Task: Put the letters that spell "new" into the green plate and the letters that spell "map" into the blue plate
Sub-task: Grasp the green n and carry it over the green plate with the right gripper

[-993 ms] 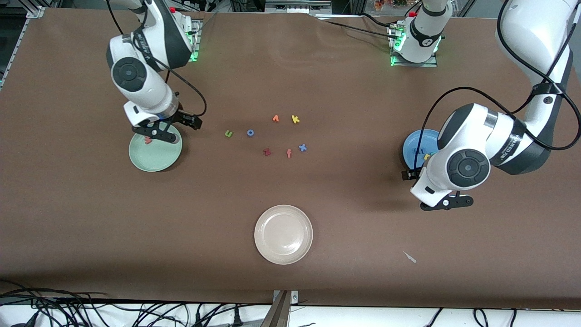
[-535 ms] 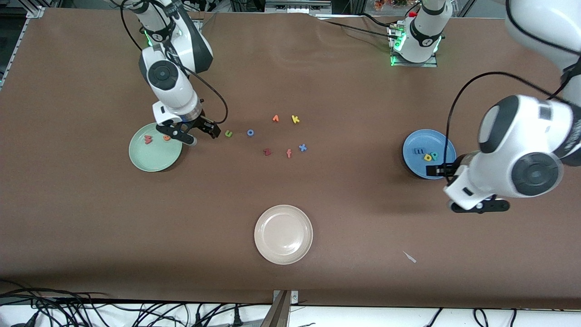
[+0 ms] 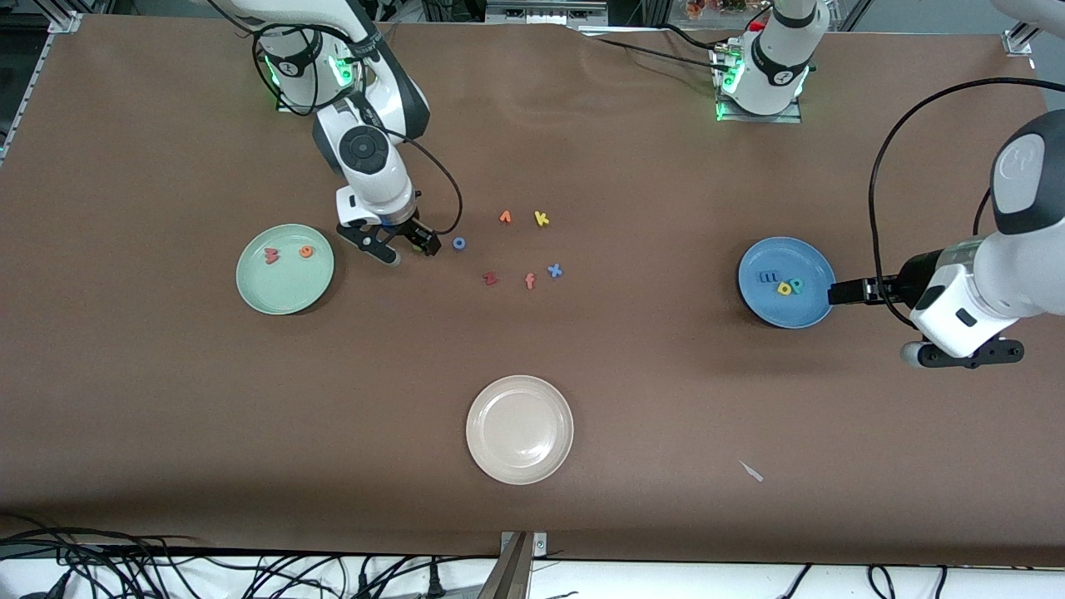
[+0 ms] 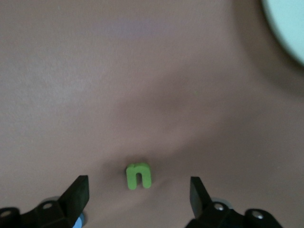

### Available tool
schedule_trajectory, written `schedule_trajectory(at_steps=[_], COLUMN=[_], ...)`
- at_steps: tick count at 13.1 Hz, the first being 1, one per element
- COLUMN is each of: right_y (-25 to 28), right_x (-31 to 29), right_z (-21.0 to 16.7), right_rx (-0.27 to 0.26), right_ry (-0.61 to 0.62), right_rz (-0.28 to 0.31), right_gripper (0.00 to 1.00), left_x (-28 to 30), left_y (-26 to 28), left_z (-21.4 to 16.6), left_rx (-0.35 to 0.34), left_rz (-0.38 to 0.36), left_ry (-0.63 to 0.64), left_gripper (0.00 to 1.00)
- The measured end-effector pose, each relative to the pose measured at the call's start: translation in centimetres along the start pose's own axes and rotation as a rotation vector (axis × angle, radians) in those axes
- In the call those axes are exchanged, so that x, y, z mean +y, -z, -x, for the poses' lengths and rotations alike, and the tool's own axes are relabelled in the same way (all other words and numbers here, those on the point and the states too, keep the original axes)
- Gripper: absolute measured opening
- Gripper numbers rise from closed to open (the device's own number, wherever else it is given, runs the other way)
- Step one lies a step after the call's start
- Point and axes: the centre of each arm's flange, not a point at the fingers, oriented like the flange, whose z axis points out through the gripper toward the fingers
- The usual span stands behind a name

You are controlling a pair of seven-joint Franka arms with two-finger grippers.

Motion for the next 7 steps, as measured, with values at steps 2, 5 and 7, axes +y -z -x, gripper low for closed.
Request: schedule_trajectory(at_steps=[2,5,7], right_y=[-0.6,-1.6,-2.3], right_x=[0.0,0.0,-0.2], right_z=[0.2,0.2,0.5], right_rx=[-0.003,0.0,0.004], right_ry=[-0.001,-0.001,0.003], right_rz=[0.007,0.003,-0.005], right_gripper=[0.9,0.79,0.72], left_x=[-0.2,-2.4,-2.6], left_y=[-0.4,-0.4,-0.2], left_z=[1.4,3.2,3.5], left_rx=[0.027,0.031,0.037], left_rz=[0.013,0.026,0.023], left_ry=[-0.029,-0.069,-0.079], left_gripper=[1.0,1.0,1.0])
